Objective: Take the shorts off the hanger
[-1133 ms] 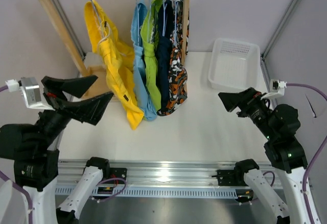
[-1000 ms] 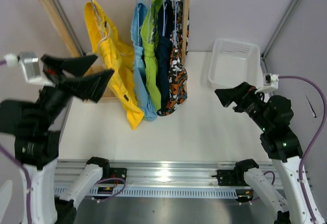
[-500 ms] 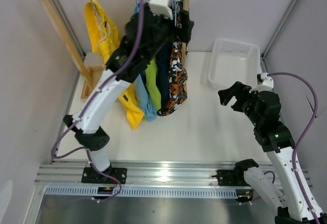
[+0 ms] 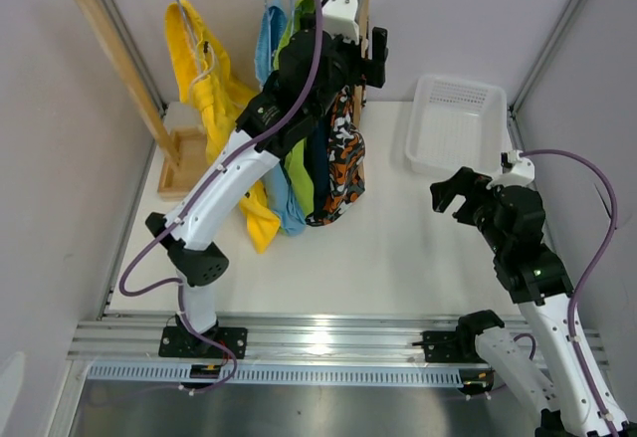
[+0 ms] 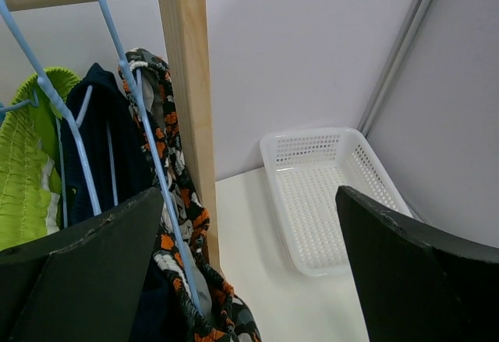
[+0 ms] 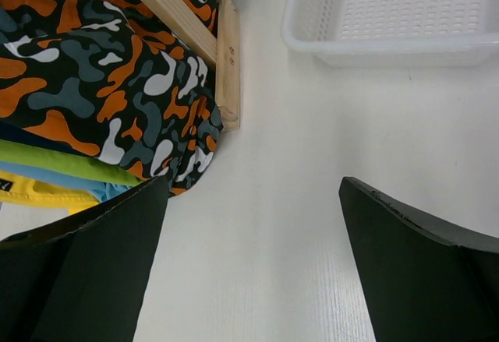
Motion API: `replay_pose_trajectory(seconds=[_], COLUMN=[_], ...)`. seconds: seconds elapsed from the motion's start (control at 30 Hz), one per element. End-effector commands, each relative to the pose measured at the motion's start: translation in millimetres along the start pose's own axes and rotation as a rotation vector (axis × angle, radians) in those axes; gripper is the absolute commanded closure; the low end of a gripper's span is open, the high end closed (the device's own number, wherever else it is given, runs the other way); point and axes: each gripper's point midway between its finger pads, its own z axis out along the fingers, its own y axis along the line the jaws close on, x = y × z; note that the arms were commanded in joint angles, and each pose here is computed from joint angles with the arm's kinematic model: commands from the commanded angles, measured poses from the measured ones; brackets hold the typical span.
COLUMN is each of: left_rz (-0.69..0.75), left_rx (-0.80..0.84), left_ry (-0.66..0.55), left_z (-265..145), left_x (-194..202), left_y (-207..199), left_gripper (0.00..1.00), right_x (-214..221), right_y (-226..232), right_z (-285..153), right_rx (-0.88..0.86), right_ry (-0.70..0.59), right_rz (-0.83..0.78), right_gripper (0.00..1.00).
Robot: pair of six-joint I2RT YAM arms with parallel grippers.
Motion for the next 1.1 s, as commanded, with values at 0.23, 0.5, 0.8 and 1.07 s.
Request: replay_pose_trajectory(seconds=[0.23, 0.5, 0.8, 1.07], left_rz=[0.007, -0.046, -0.072, -0.066], left_rx=[-0.077, -0.116, -0.106, -0.110], left_ry=[0.003, 0.055, 0.129, 0.147], left_z=[20, 31, 46, 50], left_x=[14, 40, 75, 84], left_y=[14, 40, 51, 57], left_gripper=[0.01, 0.01, 0.25, 0.72], right_x=[-3, -2, 0, 2], right_y=[1, -1, -5, -9], right_z=[-7, -7, -5, -4], right_rx=[-0.014, -0.005, 0.016, 0.038], right_ry=[-0.018, -0.012, -0.005, -0.001], right_rz=[-0.029, -0.029, -0.029, -0.026], right_gripper=[0.01, 0.01, 0.01, 0.00])
